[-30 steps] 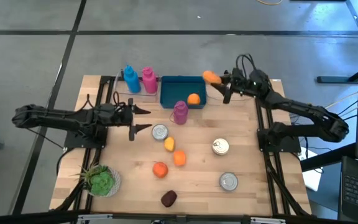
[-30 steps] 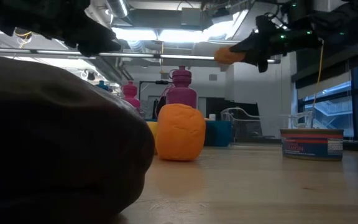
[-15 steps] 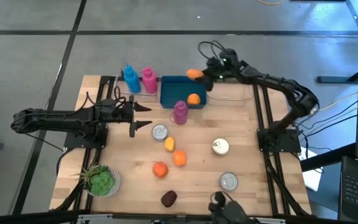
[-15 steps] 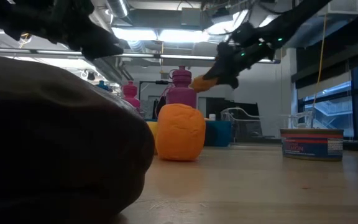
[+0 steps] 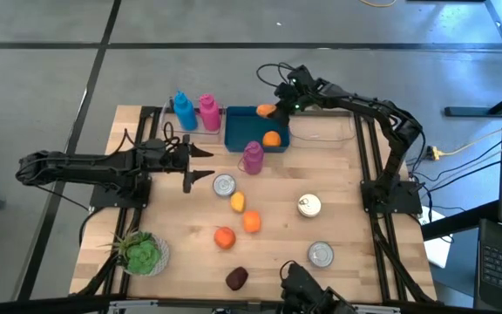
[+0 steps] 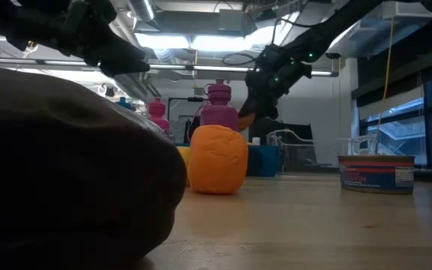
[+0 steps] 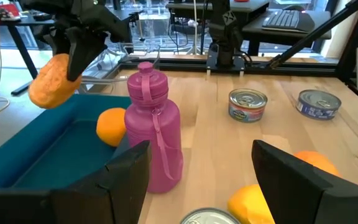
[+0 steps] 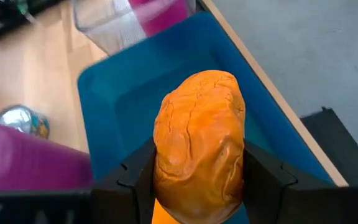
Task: Pick & Place Food Item
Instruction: Put the left mango into the blue bin
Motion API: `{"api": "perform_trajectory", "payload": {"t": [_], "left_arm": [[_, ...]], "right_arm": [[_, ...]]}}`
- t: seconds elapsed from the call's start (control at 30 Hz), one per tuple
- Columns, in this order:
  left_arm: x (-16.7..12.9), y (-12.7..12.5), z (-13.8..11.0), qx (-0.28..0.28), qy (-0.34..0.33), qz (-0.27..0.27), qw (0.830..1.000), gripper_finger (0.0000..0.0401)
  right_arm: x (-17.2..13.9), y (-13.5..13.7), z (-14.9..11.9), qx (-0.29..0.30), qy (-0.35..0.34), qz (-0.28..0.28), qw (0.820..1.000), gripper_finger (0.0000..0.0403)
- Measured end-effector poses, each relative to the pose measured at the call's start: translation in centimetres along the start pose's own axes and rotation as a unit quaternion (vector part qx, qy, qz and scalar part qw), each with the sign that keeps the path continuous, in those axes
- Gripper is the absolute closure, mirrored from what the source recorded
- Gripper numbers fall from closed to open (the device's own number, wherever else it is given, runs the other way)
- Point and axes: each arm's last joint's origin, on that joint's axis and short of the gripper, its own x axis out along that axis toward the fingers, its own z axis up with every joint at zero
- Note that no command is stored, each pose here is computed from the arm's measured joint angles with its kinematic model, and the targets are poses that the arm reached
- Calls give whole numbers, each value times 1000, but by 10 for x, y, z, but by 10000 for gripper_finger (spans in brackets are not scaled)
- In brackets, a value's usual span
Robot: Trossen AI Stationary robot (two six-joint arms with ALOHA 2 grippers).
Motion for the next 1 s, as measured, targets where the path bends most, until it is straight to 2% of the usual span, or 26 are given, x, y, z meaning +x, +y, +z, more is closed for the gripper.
{"api": "perform_trajectory", "payload": {"t": [0.3, 0.6, 1.0], "left_arm": [[0, 0, 2, 1, -11, 1, 1000, 137], [0, 0, 3, 1, -13, 1, 1000, 137], [0, 0, 2, 2, -13, 1, 1000, 137]], "right_arm": [[-1, -2, -11, 2, 61, -57, 997, 230], [18, -1, -19, -3, 86, -49, 995, 230], [25, 2, -21, -24, 96, -75, 992, 230]]}}
